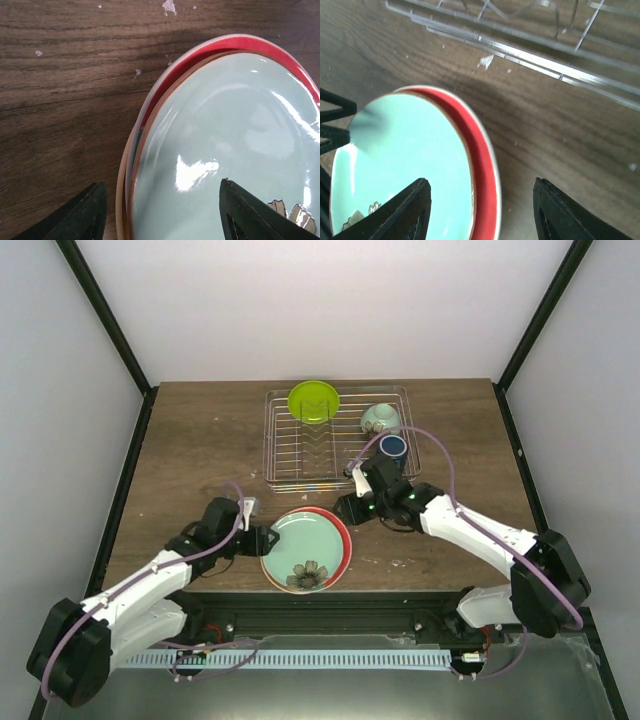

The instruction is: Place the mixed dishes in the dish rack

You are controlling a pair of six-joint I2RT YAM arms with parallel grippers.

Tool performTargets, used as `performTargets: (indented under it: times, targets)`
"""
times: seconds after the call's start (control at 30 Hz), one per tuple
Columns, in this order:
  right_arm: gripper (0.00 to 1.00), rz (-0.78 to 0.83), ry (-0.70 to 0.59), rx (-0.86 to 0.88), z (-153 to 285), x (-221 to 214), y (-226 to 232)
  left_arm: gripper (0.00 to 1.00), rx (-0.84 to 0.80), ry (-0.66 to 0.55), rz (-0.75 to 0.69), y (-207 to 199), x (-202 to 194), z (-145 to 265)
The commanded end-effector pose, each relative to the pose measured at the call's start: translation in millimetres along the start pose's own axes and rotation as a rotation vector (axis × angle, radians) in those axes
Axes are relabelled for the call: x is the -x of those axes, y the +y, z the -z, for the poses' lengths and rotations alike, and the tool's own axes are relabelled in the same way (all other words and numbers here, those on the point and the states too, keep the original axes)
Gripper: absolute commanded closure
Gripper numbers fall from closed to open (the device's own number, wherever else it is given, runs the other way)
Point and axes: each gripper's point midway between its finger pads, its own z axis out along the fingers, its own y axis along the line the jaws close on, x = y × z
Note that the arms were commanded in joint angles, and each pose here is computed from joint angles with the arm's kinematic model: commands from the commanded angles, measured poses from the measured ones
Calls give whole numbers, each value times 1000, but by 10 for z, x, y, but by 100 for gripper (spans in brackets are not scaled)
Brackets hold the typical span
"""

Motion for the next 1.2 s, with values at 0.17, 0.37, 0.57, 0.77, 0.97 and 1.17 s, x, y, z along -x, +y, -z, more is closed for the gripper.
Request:
performTargets:
  times: [0.17, 0.37, 0.57, 0.77, 0.97, 1.17]
  targets:
    - [43, -67, 128, 47, 62, -332, 312, 35, 14, -27, -23, -68, 136, -90]
    - [42, -78, 196, 50, -70, -592, 374, 34, 29, -18, -31, -79, 136, -138]
    - [42, -97, 236, 35, -188, -758, 311, 34, 29, -22, -32, -89, 138, -133]
    - [41, -108, 269, 30, -292, -870, 280, 34, 27, -18, -32, -98, 114, -127]
    - [41, -123, 303, 17, -367, -974, 255, 35, 19, -10, -26, -114, 66, -130]
    - [40, -145, 363, -30, -404, -1178, 181, 35, 10, -15, -17, -110, 12, -105]
